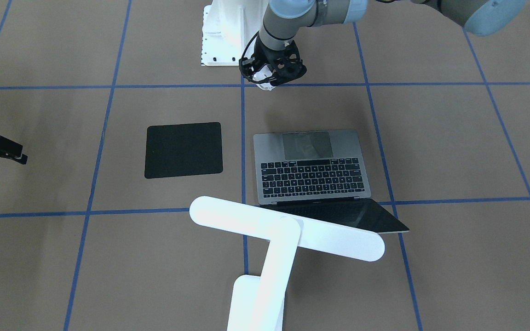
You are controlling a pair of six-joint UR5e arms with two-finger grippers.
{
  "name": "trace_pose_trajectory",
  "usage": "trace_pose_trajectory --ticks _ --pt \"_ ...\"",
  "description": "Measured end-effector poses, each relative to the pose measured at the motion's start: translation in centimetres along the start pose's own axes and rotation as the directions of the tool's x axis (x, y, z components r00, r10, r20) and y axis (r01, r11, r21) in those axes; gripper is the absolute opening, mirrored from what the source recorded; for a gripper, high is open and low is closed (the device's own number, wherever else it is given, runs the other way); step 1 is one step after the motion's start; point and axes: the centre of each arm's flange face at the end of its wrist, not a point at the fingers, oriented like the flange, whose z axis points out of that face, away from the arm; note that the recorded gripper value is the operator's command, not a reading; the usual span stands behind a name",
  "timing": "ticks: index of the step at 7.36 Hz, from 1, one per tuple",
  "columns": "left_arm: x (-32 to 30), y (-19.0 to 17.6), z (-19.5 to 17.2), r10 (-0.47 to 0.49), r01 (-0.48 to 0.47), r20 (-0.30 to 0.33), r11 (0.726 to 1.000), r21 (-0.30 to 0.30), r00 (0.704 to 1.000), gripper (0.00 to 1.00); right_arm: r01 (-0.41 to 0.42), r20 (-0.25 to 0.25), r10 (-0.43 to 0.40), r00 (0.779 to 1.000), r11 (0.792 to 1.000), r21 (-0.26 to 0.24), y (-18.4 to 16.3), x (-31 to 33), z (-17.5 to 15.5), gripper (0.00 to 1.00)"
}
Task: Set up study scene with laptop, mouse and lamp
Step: 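Carry the white mouse with the left gripper over the black mouse pad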
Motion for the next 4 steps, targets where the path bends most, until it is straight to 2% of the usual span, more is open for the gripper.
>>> trace_pose_trajectory --ticks 2,4 --pt "8.0 0.0 1.4 0.038 -0.039 0.013 0.998 0.053 0.999 0.34 -0.005 -0.024 0.006 1.0 1.0 0.011 -0.1 0.6 0.2 0.99" --pt "15.6 -0.2 3.0 0.097 -0.102 0.052 0.988 0.114 0.994 0.3 -0.007 -0.043 0.008 0.999 1.0 0.02 -0.1 1.0 0.4 0.99"
